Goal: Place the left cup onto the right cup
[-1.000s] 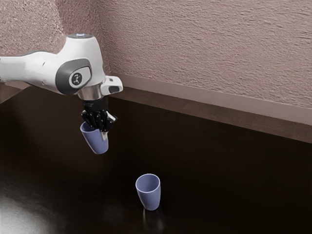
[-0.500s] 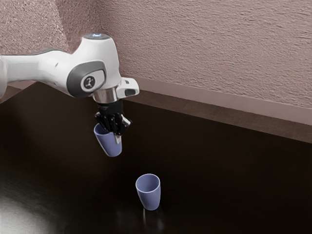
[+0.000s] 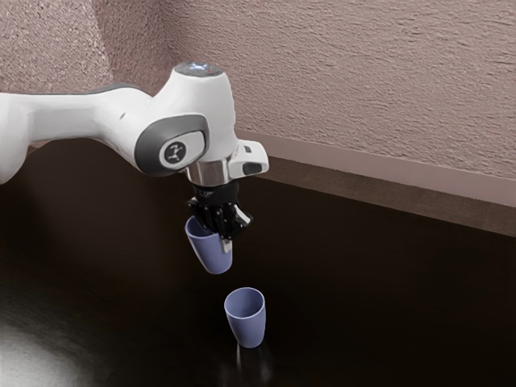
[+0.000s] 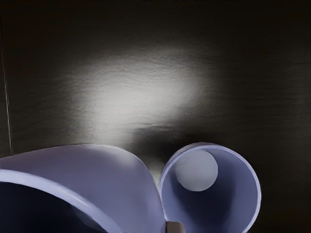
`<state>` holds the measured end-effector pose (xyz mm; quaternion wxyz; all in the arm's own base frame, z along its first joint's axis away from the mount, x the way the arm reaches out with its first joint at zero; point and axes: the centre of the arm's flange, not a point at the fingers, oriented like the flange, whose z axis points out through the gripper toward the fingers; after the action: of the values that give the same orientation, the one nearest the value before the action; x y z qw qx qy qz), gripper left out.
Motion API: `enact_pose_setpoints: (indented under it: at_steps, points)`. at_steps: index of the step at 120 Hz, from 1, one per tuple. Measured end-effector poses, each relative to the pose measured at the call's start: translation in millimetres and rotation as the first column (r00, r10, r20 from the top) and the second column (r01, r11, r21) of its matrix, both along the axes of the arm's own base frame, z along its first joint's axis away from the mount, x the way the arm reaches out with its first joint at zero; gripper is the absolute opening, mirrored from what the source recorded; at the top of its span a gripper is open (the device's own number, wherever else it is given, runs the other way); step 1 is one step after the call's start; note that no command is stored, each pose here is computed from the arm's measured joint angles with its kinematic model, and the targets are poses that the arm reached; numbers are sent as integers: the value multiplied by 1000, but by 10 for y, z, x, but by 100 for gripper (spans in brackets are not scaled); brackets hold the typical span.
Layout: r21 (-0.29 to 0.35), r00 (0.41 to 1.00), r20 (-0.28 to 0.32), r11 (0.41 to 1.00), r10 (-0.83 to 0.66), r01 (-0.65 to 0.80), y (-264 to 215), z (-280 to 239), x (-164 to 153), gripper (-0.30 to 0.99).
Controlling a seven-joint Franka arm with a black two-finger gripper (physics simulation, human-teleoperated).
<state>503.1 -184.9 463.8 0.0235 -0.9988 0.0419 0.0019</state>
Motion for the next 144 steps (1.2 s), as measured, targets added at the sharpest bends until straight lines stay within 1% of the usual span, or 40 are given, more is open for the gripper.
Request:
enact_pose_setpoints:
  at_steps: [39,88,112,144]
  points:
    - [9,1000,25,1000,-2,1,-270,82,-63,-9]
    - [7,1000,27,1000,5,-5,-488,57,-141,-9]
    - [17,999,26,1000,26,-26,-457,40,-187,-9]
    - [42,997,64,998,50,-53,-395,221,-352,-9]
